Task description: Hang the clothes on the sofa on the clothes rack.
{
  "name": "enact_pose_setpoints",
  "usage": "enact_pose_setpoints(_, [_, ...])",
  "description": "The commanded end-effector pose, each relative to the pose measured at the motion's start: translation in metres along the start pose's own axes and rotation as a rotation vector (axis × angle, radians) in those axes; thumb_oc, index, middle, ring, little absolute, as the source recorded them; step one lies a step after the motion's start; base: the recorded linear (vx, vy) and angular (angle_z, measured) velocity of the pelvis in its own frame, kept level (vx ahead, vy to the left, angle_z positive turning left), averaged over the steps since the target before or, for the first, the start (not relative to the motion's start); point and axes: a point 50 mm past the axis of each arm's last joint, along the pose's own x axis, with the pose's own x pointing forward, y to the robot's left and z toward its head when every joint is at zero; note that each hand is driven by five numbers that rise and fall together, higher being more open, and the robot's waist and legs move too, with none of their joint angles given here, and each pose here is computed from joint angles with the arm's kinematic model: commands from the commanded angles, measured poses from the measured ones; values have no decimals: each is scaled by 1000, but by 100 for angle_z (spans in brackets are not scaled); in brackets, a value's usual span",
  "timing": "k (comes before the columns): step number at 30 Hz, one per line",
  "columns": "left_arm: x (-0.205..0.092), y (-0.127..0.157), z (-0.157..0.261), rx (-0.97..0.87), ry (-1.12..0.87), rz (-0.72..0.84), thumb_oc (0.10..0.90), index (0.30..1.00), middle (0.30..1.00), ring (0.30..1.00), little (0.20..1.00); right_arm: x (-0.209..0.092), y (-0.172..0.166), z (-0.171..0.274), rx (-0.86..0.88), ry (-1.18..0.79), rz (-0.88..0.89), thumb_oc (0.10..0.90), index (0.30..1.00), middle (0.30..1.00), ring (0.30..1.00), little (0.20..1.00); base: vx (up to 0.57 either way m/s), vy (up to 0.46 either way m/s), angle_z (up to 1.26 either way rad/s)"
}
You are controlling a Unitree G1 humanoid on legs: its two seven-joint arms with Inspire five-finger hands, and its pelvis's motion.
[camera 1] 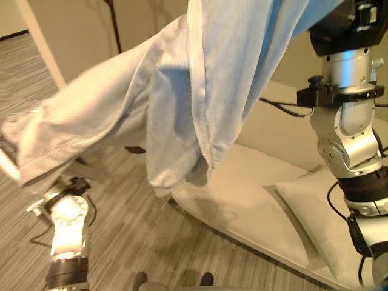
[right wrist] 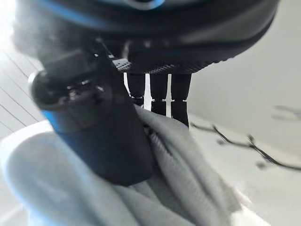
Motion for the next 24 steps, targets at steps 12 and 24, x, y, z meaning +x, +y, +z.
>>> enact_pose_setpoints(12, [-21, -24, 33, -217, -198, -169, 400, 300, 300, 300, 300, -136, 17, -23, -97, 343, -93, 400, 300, 300, 300, 300, -15, 485, 34])
enact_pose_setpoints(24, [-26, -39, 42, -181, -241, -314, 400, 300, 300, 300, 300, -176, 7, -29, -185, 499, -244, 400, 300, 300, 300, 300, 35, 549, 29])
